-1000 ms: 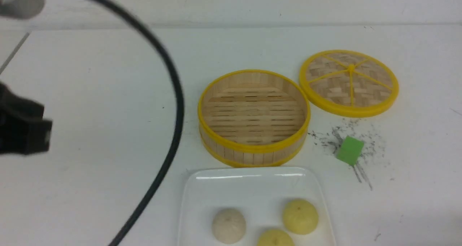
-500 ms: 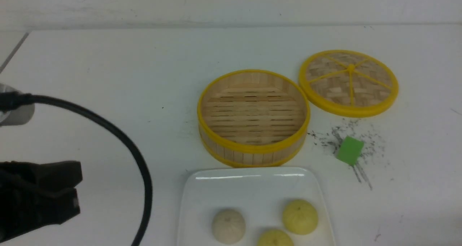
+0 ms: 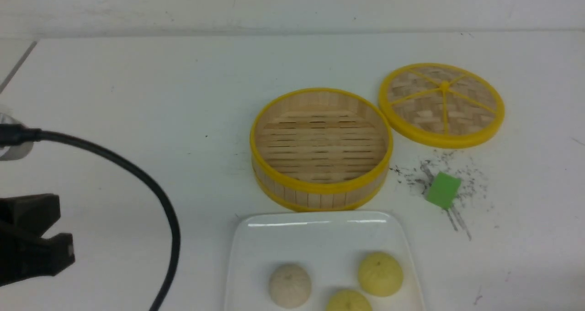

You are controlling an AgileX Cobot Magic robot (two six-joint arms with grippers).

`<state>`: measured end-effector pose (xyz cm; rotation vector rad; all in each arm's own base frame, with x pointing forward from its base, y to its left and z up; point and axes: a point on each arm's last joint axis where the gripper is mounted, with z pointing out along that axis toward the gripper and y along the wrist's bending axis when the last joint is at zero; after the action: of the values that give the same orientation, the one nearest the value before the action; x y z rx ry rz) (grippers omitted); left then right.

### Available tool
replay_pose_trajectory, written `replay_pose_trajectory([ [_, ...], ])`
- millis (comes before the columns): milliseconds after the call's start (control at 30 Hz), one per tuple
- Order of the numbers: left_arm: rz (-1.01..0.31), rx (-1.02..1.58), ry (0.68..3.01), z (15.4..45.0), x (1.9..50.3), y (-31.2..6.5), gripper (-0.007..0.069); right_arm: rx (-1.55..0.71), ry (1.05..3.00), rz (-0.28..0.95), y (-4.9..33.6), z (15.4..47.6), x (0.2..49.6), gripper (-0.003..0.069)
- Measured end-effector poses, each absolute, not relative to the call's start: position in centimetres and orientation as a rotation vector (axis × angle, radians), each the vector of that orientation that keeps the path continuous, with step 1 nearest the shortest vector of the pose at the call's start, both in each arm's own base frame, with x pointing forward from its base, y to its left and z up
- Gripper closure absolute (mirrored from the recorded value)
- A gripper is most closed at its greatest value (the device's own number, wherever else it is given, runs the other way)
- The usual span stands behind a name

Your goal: Put the steamed buns into the plate on the white tablecloth.

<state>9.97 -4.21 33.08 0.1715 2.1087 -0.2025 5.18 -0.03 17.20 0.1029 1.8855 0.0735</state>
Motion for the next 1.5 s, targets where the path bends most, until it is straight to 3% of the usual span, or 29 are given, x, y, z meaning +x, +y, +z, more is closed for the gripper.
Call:
replay_pose_trajectory([
  [467, -0.394, 0.26, 2.026, 28.5, 8.9, -4.5, 0.0575, 0.103, 1.885, 0.073, 0.0, 17.2, 5.2, 0.0559],
  [600, -0.348, 0.212, 1.966, 27.1, 8.4, -3.3, 0.0573, 0.103, 1.885, 0.073, 0.0, 17.2, 5.2, 0.0554],
  [767, -0.206, 0.1, 1.918, 23.1, 7.3, -1.5, 0.0571, 0.103, 1.885, 0.073, 0.0, 17.2, 5.2, 0.0544],
  [1067, -0.099, 0.0, 1.883, 17.6, 5.6, -0.3, 0.0557, 0.103, 1.885, 0.073, 0.0, 17.2, 5.2, 0.0533],
  [1500, -0.035, -0.088, 1.858, 17.2, 5.3, 0.3, 0.0554, 0.103, 1.886, 0.073, 0.0, 17.2, 5.2, 0.0514],
])
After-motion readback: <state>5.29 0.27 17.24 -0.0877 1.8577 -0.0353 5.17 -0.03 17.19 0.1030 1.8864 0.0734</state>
